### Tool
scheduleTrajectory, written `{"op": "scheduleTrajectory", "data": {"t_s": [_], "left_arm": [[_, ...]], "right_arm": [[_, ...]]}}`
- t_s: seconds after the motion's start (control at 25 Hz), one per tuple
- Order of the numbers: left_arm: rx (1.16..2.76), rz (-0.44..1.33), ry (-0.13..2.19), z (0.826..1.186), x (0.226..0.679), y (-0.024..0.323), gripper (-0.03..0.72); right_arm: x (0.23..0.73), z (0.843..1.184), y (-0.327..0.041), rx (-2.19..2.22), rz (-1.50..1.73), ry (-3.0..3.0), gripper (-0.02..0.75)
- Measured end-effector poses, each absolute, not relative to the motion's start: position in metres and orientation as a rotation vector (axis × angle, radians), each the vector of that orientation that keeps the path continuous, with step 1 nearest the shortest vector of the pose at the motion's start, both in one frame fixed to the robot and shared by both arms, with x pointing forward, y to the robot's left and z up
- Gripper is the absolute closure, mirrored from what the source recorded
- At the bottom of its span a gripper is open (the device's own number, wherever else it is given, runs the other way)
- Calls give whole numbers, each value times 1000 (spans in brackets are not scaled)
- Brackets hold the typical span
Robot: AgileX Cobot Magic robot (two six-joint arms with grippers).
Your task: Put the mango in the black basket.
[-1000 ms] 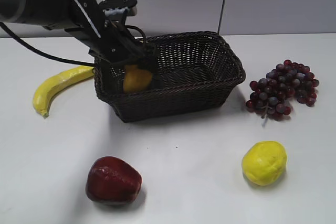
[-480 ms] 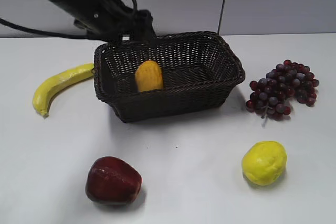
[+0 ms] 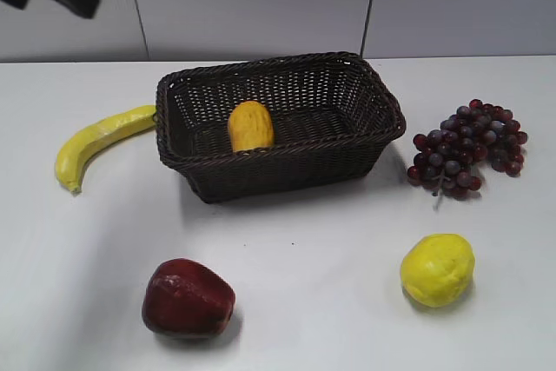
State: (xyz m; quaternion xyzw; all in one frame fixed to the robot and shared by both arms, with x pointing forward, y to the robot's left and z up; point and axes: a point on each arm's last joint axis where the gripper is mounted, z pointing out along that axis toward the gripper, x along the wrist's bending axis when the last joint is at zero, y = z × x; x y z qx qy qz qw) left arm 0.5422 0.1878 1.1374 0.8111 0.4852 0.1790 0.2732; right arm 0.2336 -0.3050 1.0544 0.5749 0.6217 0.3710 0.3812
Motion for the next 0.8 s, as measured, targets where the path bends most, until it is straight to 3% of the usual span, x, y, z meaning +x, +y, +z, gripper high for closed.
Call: {"op": "scheduleTrajectory", "data": {"t_s": [0.16, 0.36, 0.64, 0.8], "left_arm": [[2203, 446, 1551, 1140, 535, 241, 92], [2108, 434, 1776, 1148, 521, 285, 106], [2048, 490, 1790, 1154, 455, 294, 109], [2026, 510, 1779, 1134, 403, 294, 109]], "right_arm": [[234, 1054, -305, 1467, 947, 1587, 167], [234, 1054, -305, 1467, 947, 1587, 167], [234, 1054, -305, 1467, 947, 1587, 167], [234, 1054, -305, 1467, 947, 1587, 167]]}}
